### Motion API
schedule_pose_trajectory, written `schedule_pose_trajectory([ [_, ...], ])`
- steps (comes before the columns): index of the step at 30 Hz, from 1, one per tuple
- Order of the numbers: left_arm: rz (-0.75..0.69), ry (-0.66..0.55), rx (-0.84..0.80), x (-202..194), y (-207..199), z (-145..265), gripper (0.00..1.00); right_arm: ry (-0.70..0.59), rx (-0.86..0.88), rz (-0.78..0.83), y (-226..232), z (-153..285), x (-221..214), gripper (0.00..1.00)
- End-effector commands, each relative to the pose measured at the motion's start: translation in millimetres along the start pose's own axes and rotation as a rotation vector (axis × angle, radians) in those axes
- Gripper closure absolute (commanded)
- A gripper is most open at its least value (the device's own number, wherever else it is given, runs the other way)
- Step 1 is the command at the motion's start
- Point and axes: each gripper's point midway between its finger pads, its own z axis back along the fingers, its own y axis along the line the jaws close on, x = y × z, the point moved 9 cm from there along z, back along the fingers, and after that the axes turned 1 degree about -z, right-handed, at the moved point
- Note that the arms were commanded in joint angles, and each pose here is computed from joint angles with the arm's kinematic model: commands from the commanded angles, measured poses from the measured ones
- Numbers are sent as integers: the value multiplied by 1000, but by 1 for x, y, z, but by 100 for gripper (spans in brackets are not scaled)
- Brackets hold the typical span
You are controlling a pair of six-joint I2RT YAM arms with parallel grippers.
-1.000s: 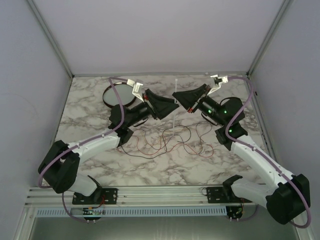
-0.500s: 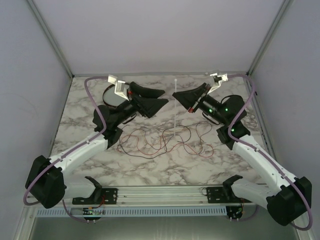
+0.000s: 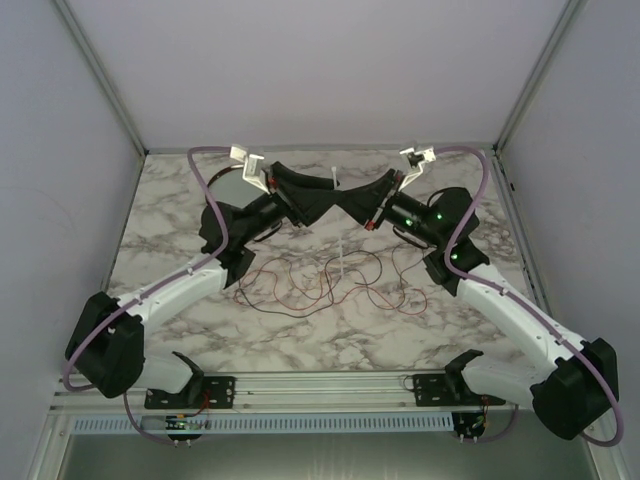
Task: Zip-tie the wires
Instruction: Pick up the ribbon at the center of the board.
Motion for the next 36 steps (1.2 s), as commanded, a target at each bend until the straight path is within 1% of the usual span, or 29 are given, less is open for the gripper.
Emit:
schedule_pose_trajectory([
  [1, -57, -76, -95, 19, -13, -10, 56, -37, 73, 36, 15, -7, 16, 100],
  [9, -54, -83, -99, 18, -11, -12, 78, -39, 70, 33, 13, -8, 14, 100],
  [12, -53, -76, -93, 16, -10, -10, 82, -58, 55, 39, 13, -7, 16, 100],
  [14, -48, -69, -88, 14, -9, -9, 84, -69, 44, 42, 13, -6, 17, 100],
  [27, -30, -20, -51, 1, -1, -6, 85, -87, 47, 43, 16, -4, 19, 100],
  [29, -34, -10, -44, 0, 0, -5, 90, -72, 40, 42, 14, -5, 18, 100],
  [32, -44, 7, -35, -1, 1, -5, 99, -64, 33, 38, 13, -4, 17, 100],
  [36, -61, 16, -20, 0, 1, -3, 100, -57, 13, 51, 13, -2, 17, 100],
])
